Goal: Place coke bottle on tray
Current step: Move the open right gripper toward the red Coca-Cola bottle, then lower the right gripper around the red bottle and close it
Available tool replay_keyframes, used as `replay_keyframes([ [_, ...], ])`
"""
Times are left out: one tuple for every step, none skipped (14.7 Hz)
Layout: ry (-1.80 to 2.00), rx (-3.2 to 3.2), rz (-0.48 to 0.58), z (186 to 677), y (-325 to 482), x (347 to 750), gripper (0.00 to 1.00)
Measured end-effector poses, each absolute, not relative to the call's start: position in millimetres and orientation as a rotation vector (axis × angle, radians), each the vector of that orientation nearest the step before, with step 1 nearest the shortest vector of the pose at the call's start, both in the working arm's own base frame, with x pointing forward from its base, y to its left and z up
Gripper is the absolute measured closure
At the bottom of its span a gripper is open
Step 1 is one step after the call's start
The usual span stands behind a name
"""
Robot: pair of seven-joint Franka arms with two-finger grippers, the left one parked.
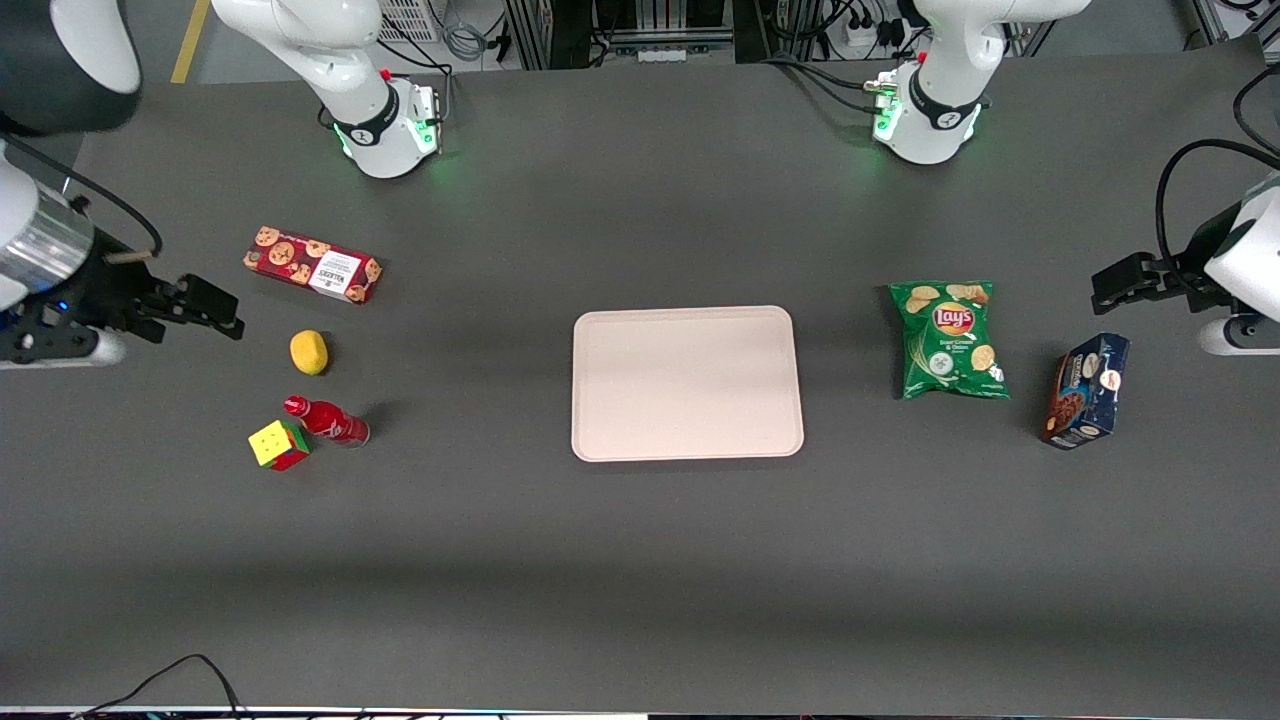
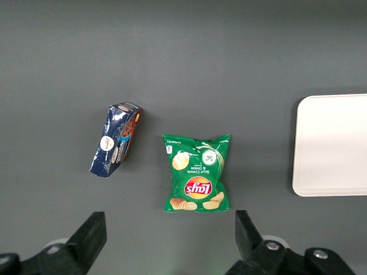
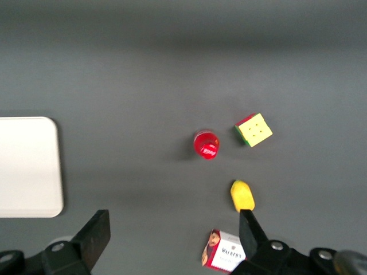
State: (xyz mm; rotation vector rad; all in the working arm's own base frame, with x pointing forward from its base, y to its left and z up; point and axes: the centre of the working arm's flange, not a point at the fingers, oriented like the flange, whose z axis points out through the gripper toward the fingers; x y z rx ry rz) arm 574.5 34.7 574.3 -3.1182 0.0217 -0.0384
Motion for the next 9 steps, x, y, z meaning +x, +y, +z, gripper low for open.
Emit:
replay_keyframes([
  [0.014, -3.134, -0.045, 559, 33, 578, 0.00],
  [-0.001, -3.144, -0.053, 544, 33, 580, 0.00],
  [-0.033, -3.148, -0.060, 530, 33, 581, 0.00],
  [-0.065, -3.148, -0.065, 516, 33, 582, 0.00],
  [-0.091, -3.148, -0.068, 500, 32, 583, 0.00],
  [-0.113, -3.146, -0.067, 483, 31, 584, 0.00],
  [-0.131, -3.145, -0.066, 467, 29, 585, 0.00],
  [-0.156, -3.148, -0.065, 449, 27, 586, 0.00],
  [-0.176, -3.151, -0.061, 432, 24, 588, 0.00],
])
